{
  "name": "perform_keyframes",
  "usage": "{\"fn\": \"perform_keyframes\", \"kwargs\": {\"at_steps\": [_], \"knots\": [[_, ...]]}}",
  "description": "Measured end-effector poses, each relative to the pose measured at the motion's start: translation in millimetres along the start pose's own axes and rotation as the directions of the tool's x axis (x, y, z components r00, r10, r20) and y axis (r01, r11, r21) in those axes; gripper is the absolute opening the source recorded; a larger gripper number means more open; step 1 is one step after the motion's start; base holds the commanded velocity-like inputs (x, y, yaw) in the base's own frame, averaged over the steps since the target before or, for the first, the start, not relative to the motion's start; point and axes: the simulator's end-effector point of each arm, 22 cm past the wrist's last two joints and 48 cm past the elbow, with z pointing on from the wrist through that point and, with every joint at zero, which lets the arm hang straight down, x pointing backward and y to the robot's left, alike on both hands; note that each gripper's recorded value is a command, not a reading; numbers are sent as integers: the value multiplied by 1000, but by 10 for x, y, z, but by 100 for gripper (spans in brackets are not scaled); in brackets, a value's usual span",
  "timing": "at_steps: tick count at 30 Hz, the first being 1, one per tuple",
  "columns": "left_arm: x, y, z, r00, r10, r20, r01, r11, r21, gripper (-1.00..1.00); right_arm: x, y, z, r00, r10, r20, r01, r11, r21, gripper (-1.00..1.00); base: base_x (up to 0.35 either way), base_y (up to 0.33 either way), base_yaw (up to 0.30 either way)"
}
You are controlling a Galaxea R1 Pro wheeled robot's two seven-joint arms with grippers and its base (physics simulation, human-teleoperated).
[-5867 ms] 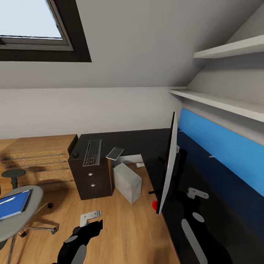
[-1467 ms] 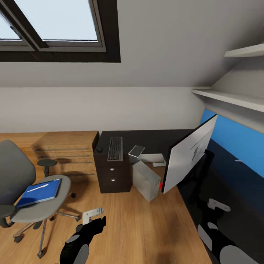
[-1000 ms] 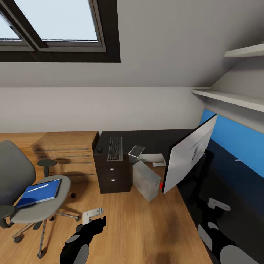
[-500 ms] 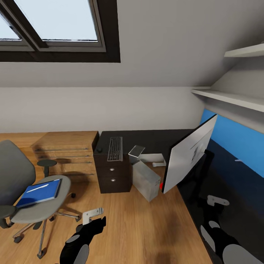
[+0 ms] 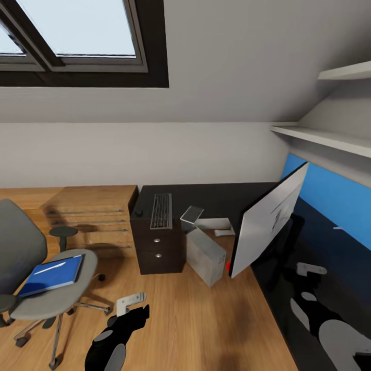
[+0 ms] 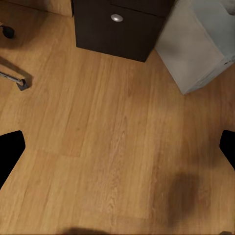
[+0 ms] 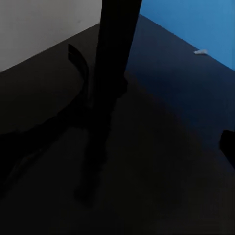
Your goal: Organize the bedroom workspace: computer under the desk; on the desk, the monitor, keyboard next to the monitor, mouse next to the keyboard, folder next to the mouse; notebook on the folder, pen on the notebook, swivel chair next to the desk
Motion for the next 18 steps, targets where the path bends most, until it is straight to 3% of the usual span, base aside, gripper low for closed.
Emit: {"fn": "perform_keyframes", "kwargs": {"at_steps": [12, 14, 18], "knots": [[-21, 6, -4, 1000, 25, 12, -25, 1000, -11, 100, -7, -26, -17, 999, 21, 28, -21, 1000, 4, 100, 118, -17, 0], [-33, -4, -10, 998, 53, 21, -53, 998, -19, 100, 20, -89, -14, 997, 71, 18, -71, 997, 29, 100, 71, -64, 0], [-9, -76, -20, 998, 67, 20, -67, 998, -6, 100, 10, -71, -17, 997, 77, 22, -78, 997, 27, 100, 50, -50, 0]]}}
